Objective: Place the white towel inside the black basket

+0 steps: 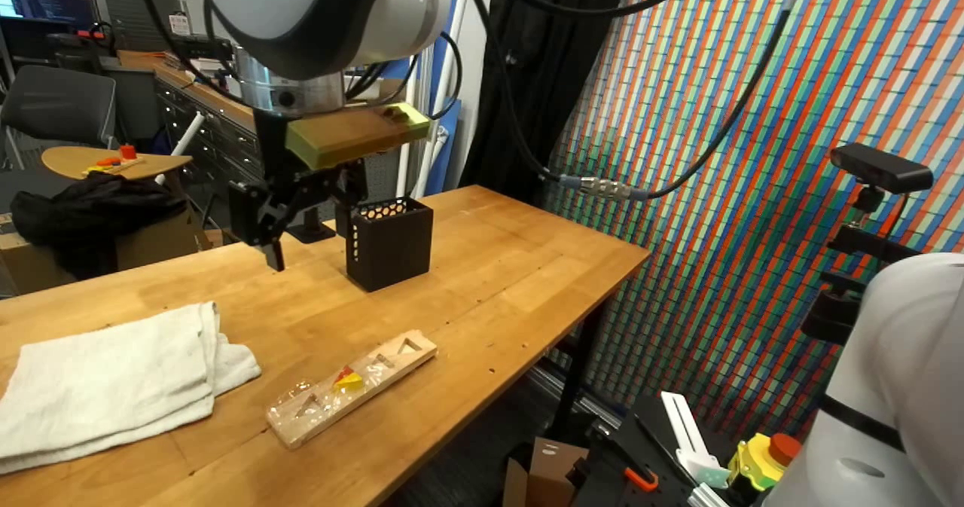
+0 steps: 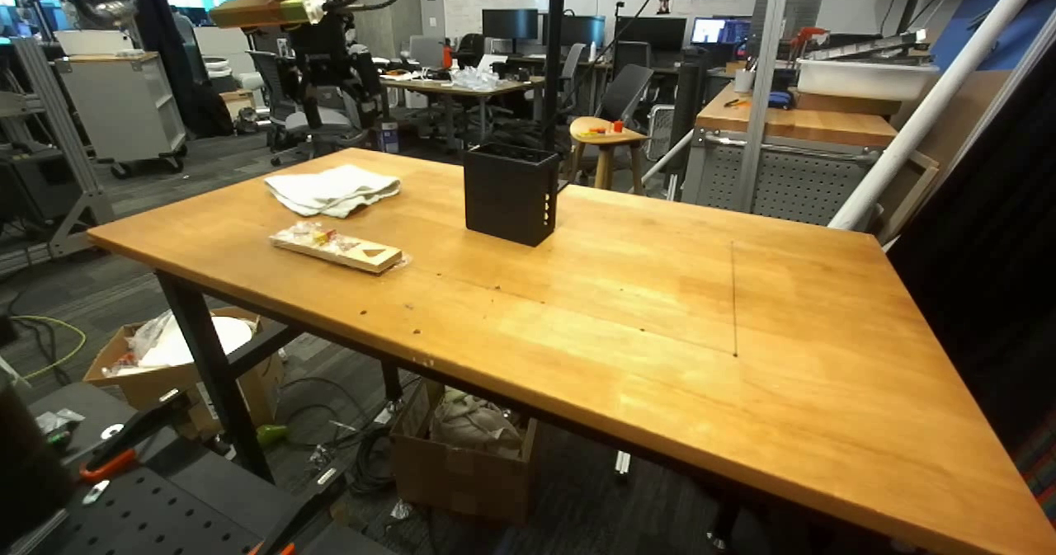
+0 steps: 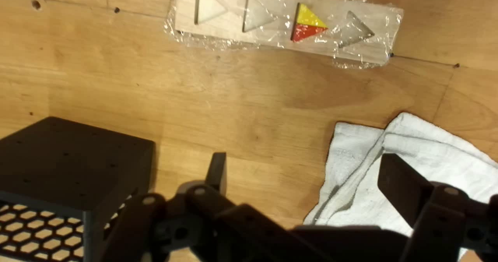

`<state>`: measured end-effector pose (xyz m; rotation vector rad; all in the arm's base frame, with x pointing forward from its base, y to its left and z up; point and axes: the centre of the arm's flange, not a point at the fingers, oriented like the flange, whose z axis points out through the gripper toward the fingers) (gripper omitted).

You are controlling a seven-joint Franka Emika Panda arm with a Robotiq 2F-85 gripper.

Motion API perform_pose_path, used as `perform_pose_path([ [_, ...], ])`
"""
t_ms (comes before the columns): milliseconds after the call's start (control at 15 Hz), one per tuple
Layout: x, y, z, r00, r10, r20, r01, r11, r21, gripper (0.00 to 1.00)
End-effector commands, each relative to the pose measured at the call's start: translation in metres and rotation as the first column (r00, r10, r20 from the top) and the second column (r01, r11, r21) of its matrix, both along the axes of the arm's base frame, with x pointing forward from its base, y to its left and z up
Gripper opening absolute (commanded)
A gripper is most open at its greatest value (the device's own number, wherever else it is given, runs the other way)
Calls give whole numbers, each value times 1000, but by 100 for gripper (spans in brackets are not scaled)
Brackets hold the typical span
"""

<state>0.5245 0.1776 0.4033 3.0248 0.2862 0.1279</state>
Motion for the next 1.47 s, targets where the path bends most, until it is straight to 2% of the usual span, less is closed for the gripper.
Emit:
perform_pose_path([
  [0, 48, 40, -2, 999, 44, 31, -43, 998, -35, 100],
  [333, 87, 82, -16, 993, 107, 54, -105, 994, -38, 100],
  [600, 110, 109, -43, 988, 148, 45, -146, 988, -42, 100],
  [1400, 156, 156, -138, 978, 198, -62, -201, 978, -48, 100],
])
